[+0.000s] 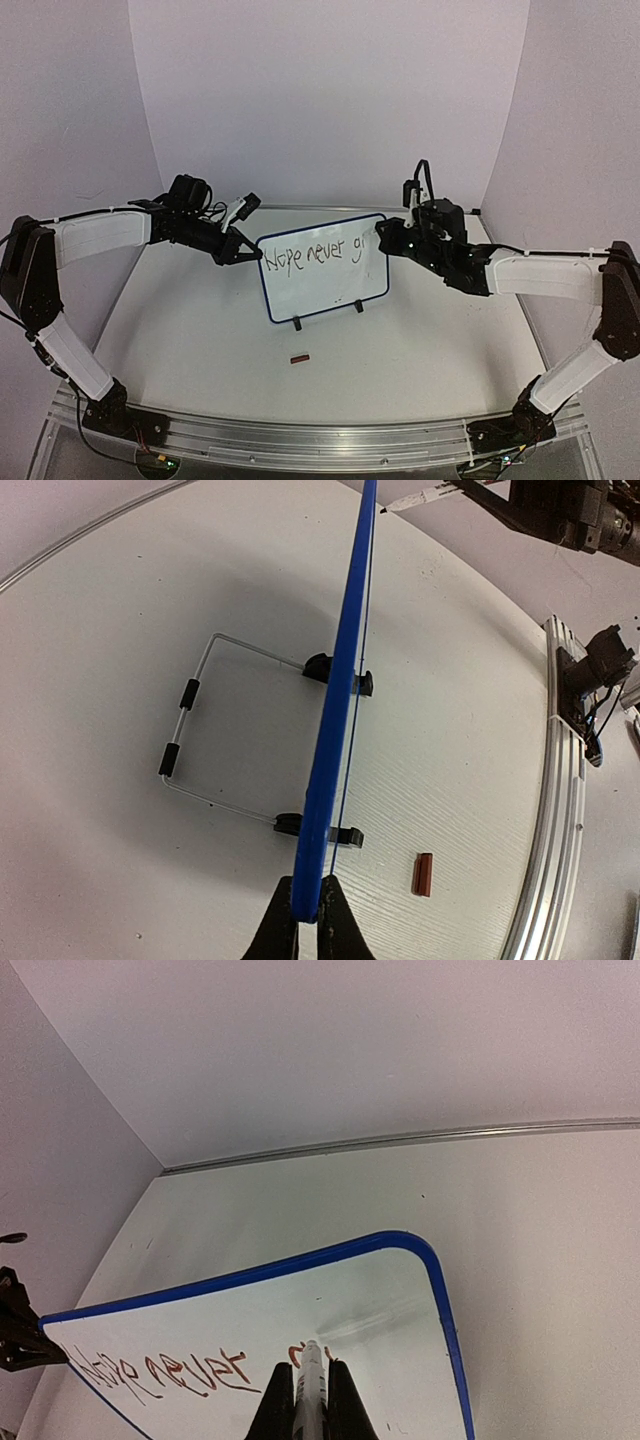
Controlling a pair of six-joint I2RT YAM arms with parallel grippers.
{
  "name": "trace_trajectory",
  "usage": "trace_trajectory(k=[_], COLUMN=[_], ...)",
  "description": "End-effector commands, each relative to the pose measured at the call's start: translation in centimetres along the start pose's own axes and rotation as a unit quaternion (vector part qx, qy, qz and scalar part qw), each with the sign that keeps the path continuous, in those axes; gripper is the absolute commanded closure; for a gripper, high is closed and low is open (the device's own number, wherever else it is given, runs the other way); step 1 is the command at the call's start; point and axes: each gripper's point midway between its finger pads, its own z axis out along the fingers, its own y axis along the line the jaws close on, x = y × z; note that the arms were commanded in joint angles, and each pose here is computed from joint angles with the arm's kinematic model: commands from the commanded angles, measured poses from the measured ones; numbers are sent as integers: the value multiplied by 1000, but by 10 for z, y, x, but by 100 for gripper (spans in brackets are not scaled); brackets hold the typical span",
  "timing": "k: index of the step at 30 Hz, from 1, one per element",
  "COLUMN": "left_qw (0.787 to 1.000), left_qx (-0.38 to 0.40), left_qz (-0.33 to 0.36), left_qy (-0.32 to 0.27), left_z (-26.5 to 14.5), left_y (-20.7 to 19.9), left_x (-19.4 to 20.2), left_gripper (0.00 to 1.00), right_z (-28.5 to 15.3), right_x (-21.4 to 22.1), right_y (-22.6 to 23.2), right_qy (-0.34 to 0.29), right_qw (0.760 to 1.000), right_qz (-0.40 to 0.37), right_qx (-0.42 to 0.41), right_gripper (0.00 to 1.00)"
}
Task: Write a sentence on the whiteboard
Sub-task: Write on the whiteboard with the whiteboard marker without the cap.
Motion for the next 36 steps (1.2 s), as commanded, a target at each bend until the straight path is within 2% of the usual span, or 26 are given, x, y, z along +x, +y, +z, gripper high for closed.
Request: trace_trajectory(k=[1,20,30,36], left_qw=[999,999,999,999], left_qx=[-31,-30,-30,-30], left_qz=[15,14,14,14], left_qy=[25,27,26,26], left_z=[5,6,6,6], left_y=[12,13,13,13], left_x=[12,13,13,13], left_gripper=[100,100,100,100], right_z=[5,8,-13,-6], right_x=[-16,-14,-15,-8], right_y=[12,6,-1,-3], right_qy=[-21,-25,-31,-23], right_qw=[1000,1000,1000,1000], right_qz=[0,-3,4,1], right_qx=[-14,1,1,8], right_gripper=[100,100,100,100])
